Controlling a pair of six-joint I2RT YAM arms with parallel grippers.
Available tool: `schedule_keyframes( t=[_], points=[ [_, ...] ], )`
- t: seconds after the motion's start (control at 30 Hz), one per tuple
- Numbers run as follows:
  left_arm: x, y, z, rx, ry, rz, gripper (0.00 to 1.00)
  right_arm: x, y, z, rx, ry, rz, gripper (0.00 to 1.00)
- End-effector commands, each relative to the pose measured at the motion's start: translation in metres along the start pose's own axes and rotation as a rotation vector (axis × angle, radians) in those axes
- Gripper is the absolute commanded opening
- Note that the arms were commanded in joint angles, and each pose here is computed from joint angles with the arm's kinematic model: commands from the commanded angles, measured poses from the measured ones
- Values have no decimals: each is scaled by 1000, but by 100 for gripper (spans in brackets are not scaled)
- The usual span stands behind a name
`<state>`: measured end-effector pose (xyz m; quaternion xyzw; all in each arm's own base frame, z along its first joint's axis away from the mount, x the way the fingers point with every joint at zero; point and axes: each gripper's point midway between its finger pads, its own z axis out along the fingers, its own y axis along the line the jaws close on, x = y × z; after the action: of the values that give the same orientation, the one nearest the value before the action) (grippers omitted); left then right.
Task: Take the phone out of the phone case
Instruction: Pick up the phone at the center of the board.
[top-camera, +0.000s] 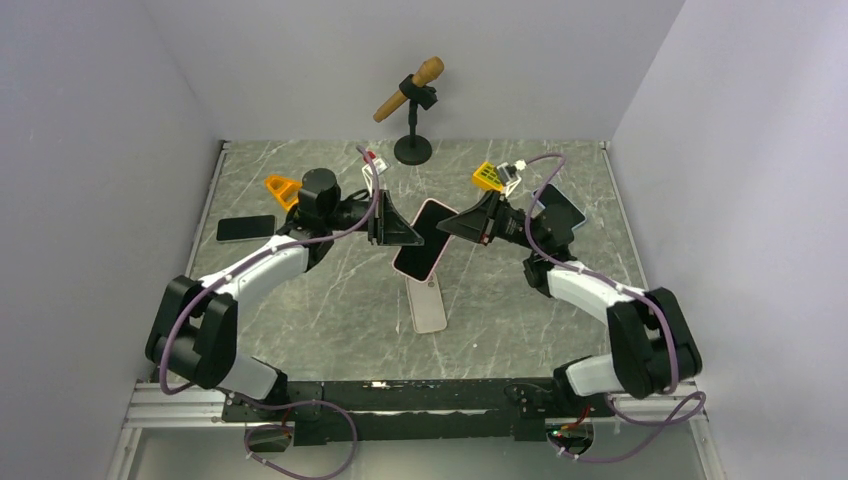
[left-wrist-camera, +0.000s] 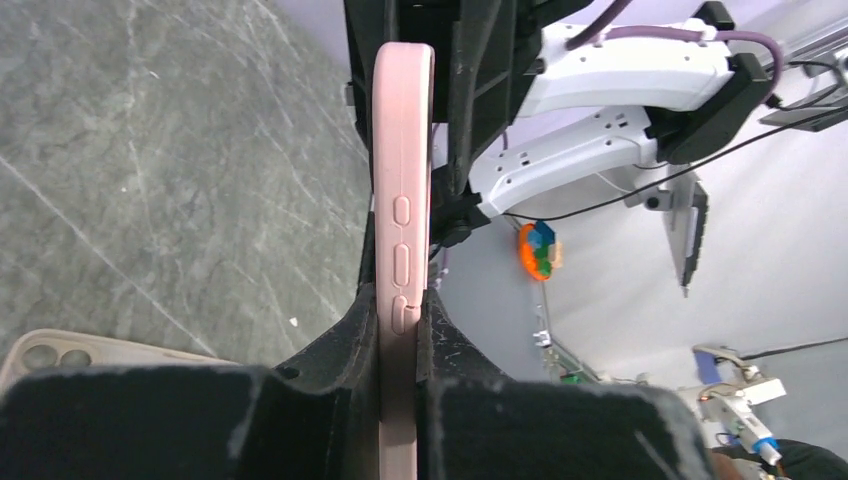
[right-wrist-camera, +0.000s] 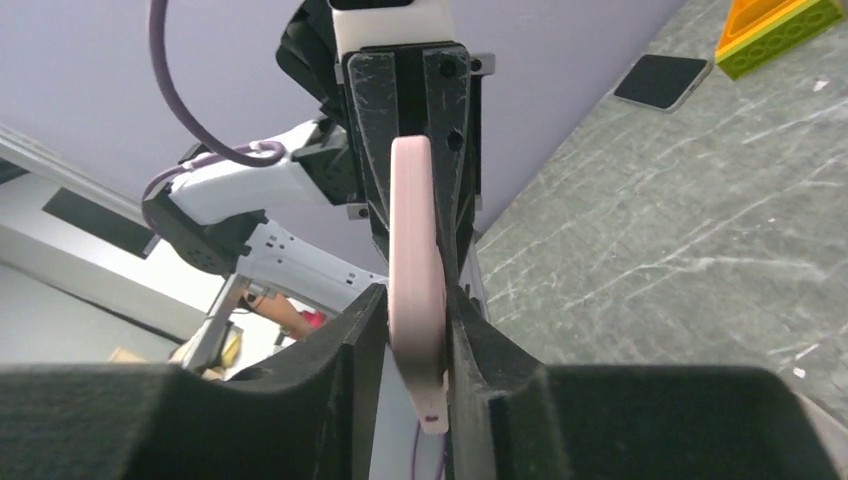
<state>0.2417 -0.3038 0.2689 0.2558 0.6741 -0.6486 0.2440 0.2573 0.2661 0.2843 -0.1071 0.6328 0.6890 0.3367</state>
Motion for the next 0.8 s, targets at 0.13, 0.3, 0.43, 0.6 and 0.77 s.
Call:
schedule_keyframes(
  t=[0.13, 0.3, 0.43, 0.6, 0.77],
  points=[
    [-12, -27, 1, 133, -19, 44, 0, -25, 44, 13, -272, -98, -56, 28],
    [-17, -29, -1, 87, -30, 72, 5, -28, 12, 19, -150, -150, 24, 0],
    [-13, -4, -8, -148, -4, 158, 44, -25, 2, 11, -78, -194, 63, 0],
    [4, -3, -24, -201, -9, 23, 87, -15, 9, -2, -43, -200, 107, 0],
    [42, -7, -50, -349, -78, -54, 90, -5, 10, -6, -46, -174, 138, 0]
  ],
)
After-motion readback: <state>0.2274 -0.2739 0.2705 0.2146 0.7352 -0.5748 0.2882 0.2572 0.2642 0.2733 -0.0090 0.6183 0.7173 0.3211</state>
